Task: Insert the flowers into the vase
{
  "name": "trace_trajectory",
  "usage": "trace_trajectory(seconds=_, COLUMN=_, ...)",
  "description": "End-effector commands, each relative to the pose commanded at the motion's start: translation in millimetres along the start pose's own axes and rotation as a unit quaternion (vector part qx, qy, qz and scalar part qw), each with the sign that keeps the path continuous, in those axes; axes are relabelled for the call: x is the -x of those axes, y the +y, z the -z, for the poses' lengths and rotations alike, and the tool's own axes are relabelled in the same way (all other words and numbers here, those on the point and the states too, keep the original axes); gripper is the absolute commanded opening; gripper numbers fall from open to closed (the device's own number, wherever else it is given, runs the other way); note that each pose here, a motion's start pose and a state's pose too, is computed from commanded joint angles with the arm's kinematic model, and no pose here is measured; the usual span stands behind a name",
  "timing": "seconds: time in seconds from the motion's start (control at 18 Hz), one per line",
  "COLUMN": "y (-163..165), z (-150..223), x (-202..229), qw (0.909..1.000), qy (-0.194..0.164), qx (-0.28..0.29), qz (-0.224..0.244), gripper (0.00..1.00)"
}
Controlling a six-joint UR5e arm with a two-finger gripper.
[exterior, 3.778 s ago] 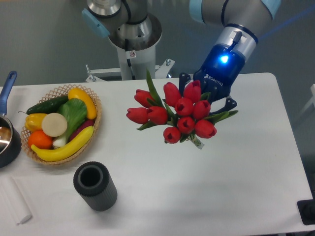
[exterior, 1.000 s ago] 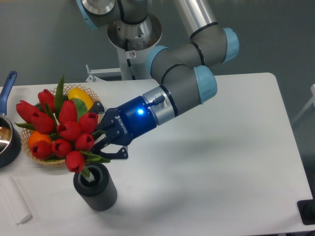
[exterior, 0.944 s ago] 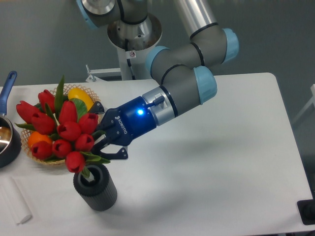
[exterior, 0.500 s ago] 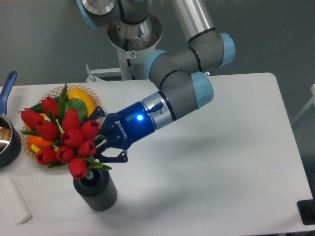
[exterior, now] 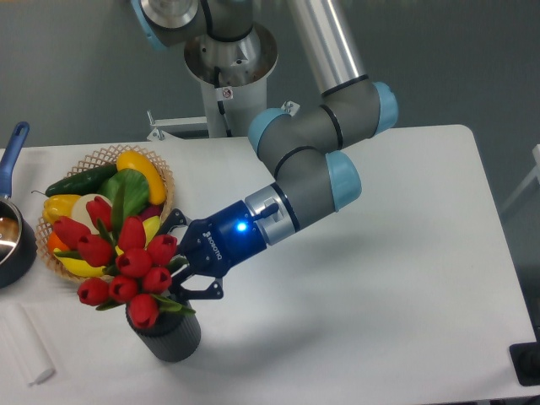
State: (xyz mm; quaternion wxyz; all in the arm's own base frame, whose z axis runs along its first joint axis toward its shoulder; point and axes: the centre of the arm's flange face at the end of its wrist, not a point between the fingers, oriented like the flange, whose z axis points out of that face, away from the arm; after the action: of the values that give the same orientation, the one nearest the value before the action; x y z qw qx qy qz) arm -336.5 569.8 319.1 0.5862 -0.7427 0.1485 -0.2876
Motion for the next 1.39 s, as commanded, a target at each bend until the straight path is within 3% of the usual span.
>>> trace_trajectory(seconds=0.5, y=20.7, z=-2.1, x=7.8, qw=0.9994, qy=-0.012, qx=0.032, qz=0.004, gripper=0.35)
trace_trajectory(seconds=0.72, y=28.2, z=-2.8, x=3.2, qw=0.9994, qy=-0.010, qx=0.034, qz=-0.004, gripper=0.42)
trace_trajectory(seconds=0.89, y=30.9, z=-3.3, x=5.1, qw=0.9992, qy=-0.009, qx=0.034, qz=-0.019, gripper=0.71)
trace_trajectory(seconds=1.11, y=31.2, z=-3.0, x=5.2, qw=0.9987, qy=-0.011, qx=0.040, qz=-0.028, gripper=0.98)
trace_trajectory(seconds=1.39, y=28.4, z=-1.4, x=4.1, qw=0.9983, qy=-0.014, qx=0.043, qz=-0.036, gripper=1.00)
